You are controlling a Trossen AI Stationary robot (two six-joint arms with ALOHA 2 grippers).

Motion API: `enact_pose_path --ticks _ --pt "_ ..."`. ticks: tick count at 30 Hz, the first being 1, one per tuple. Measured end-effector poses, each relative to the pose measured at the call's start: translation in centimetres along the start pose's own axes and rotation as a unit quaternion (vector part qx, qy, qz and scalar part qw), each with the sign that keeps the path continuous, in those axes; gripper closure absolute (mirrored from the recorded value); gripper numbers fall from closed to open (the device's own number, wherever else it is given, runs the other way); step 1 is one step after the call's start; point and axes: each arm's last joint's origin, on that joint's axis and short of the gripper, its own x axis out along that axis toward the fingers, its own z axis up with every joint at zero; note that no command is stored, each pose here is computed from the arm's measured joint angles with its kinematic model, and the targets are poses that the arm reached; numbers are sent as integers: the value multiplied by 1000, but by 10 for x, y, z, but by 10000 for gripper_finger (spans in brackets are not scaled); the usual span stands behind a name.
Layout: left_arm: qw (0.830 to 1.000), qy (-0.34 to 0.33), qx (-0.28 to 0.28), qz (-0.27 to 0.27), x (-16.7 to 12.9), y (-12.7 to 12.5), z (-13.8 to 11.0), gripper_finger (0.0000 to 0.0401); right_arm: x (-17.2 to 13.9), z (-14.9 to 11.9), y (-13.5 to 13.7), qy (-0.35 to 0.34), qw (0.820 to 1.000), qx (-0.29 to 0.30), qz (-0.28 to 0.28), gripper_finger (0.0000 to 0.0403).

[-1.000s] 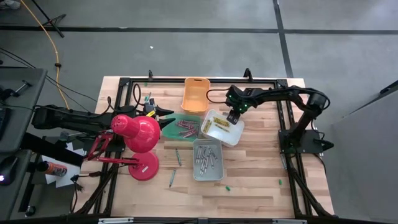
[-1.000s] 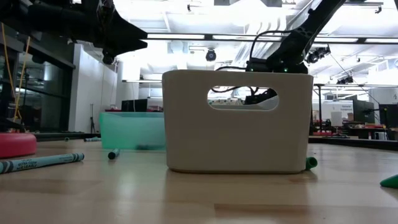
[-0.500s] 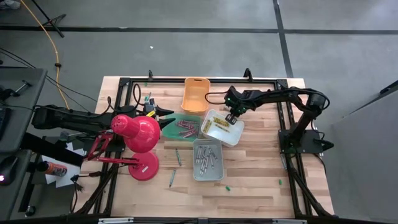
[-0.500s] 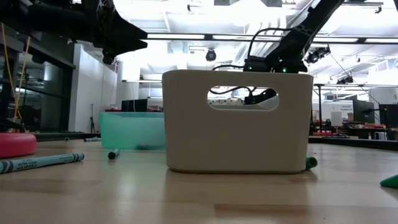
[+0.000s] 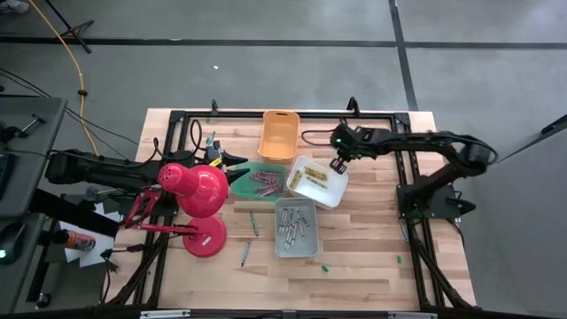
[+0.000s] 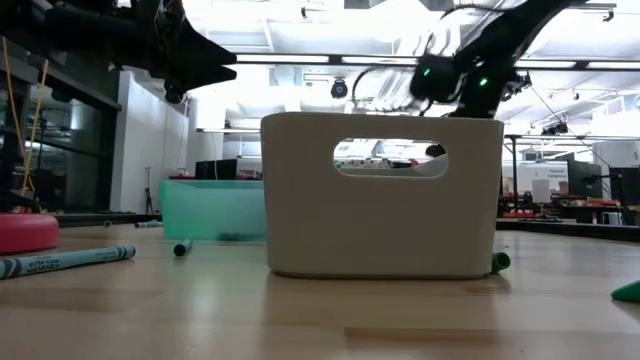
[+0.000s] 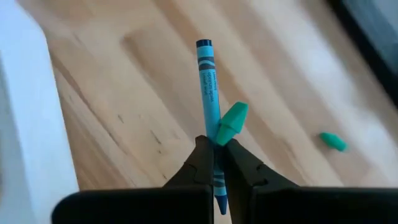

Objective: Sort crayons
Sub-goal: Put the blue crayon into the yellow bin

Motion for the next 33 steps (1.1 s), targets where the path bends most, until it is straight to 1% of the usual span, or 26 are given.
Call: enact_pose_path --ticks 5,7,8,10,11,12,14,15,16,18,19,20,23,27,30,33 --pt "1000 -2 -12 -1 0 0 0 240 -30 -14 -7 -87 995 38 19 402" --pt "1000 -7 -14 -2 0 0 1 240 -40 -16 -9 -148 986 61 44 402" --pt "1000 -10 -15 -3 0 0 2 240 -44 -17 -9 -186 978 71 62 402" --pt "1000 -14 -16 -4 0 0 3 240 -50 -15 -6 -272 953 87 104 402" --pt "1000 -16 -16 -4 0 -1 3 240 -52 -15 -4 -316 935 94 128 402" --pt "1000 -17 -16 -4 0 -1 3 240 -54 -13 -2 -362 915 97 152 402" --pt "1000 -17 -16 -4 0 -1 3 240 -56 -13 3 -433 875 99 194 402" --pt "1000 -17 -16 -4 0 -1 3 240 -56 -13 6 -463 856 98 211 402" --pt "1000 -17 -13 -4 0 0 3 240 -57 -13 9 -484 840 96 224 402" --pt "1000 -17 -3 -4 0 0 3 240 -57 -14 17 -512 818 90 247 402" --pt "1000 -18 5 -3 0 0 3 240 -57 -14 22 -520 811 84 256 403" --pt "1000 -18 13 -1 0 0 4 240 -56 -13 27 -526 806 75 261 403" --pt "999 -16 35 -1 1 0 3 240 -53 -13 41 -533 799 49 274 402" --pt "998 -22 57 0 4 -1 2 240 -51 -14 52 -546 790 24 279 403" --pt "998 -26 61 1 8 -1 1 240 -49 -14 56 -548 788 19 282 402" --pt "997 -28 66 2 12 -2 -1 240 -47 -15 58 -543 790 16 285 402"
